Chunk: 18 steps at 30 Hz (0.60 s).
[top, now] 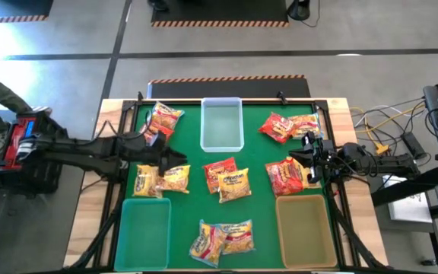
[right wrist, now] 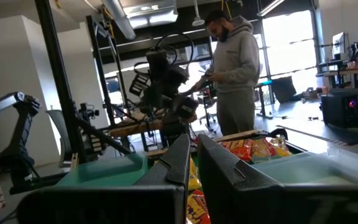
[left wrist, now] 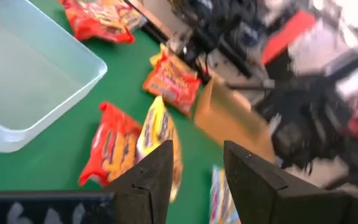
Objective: Sort Maruchan noodles
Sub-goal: Put the yellow noodle pack into the transparent bin
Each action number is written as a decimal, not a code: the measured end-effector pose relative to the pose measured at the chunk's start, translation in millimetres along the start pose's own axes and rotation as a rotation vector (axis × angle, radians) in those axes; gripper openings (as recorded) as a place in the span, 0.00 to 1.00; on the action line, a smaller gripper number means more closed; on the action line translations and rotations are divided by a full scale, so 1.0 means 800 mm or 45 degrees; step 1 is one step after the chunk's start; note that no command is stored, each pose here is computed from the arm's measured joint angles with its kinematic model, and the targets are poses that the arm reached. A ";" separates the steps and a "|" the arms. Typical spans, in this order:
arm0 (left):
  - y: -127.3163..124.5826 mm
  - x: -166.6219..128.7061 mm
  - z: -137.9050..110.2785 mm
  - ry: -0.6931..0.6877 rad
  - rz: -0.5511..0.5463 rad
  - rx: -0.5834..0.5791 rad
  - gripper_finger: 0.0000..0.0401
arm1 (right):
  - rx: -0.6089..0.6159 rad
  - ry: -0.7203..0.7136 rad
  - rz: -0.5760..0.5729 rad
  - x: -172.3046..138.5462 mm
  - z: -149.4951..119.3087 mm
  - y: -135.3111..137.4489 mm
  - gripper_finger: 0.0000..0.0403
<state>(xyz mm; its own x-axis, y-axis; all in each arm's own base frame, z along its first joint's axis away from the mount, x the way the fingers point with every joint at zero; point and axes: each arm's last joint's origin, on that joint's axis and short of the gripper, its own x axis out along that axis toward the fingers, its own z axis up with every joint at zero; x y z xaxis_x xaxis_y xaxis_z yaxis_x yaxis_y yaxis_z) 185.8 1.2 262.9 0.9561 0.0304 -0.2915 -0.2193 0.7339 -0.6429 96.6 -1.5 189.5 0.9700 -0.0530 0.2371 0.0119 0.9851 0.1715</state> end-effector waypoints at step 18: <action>0.026 0.049 -0.057 -0.238 -0.148 -0.558 0.31 | 0.000 0.000 0.000 0.000 0.000 0.000 0.06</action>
<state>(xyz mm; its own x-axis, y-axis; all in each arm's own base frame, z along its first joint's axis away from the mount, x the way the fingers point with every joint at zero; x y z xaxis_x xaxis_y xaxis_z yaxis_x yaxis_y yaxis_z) 209.8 -13.4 206.2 0.9888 0.1161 -0.0936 -0.1318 0.3864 -0.9128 96.6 -1.6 189.5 0.9701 -0.0532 0.2368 0.0121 0.9851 0.1715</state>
